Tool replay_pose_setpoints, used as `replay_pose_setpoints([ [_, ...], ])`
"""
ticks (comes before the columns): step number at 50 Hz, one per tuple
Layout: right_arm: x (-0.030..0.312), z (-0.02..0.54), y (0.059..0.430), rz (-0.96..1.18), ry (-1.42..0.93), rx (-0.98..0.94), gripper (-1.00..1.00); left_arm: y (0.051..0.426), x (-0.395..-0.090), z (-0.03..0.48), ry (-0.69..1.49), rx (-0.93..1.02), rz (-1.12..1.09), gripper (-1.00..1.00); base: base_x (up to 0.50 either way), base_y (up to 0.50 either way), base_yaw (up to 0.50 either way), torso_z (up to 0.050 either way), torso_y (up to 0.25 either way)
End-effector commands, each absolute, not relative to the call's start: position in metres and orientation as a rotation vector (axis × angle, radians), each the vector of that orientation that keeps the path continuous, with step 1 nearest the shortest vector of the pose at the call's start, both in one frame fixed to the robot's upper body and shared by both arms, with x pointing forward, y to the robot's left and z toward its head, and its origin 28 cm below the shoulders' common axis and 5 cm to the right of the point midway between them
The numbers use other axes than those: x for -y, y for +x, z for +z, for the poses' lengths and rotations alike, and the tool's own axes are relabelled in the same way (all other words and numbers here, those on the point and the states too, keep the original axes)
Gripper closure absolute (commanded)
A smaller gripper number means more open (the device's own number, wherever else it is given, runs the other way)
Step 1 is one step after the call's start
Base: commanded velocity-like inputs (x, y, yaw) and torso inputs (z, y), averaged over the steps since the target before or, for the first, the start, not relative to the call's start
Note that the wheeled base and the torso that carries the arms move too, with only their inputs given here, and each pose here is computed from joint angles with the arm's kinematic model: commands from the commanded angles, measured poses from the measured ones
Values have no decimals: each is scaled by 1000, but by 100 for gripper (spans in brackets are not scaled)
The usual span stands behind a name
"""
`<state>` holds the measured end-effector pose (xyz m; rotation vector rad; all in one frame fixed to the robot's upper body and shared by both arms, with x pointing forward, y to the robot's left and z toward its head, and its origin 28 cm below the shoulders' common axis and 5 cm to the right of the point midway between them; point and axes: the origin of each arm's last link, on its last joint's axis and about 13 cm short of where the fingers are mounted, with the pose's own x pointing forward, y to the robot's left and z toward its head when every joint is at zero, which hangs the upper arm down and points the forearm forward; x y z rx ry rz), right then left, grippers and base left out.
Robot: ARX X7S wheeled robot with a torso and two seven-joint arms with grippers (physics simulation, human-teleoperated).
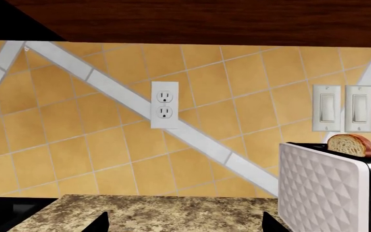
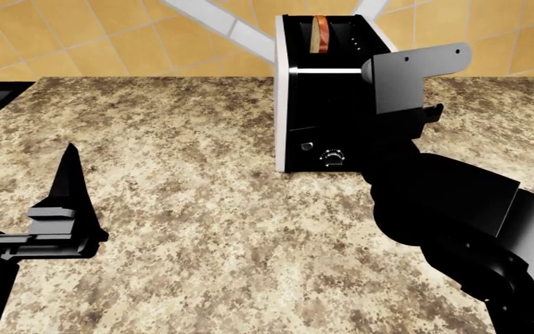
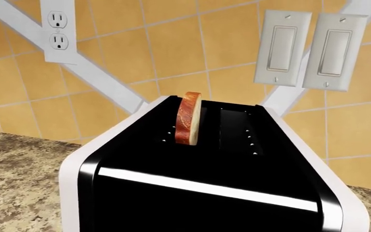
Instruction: Push down the lever of the toaster to turn it on.
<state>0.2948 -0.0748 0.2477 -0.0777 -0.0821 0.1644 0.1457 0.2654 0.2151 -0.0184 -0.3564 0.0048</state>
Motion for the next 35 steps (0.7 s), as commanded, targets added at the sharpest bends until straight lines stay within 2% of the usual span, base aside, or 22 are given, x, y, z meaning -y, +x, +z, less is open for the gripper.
replay_pose_setpoints([
  [1,72,207,302,241,-27,-211,100,146,-265,216,-19,356,6,-100,14,0,0,0,0],
  [35,71,178,296,339,3,-397,100,146,-264,216,-14,355,1,-100,3,1,2,-2,0],
])
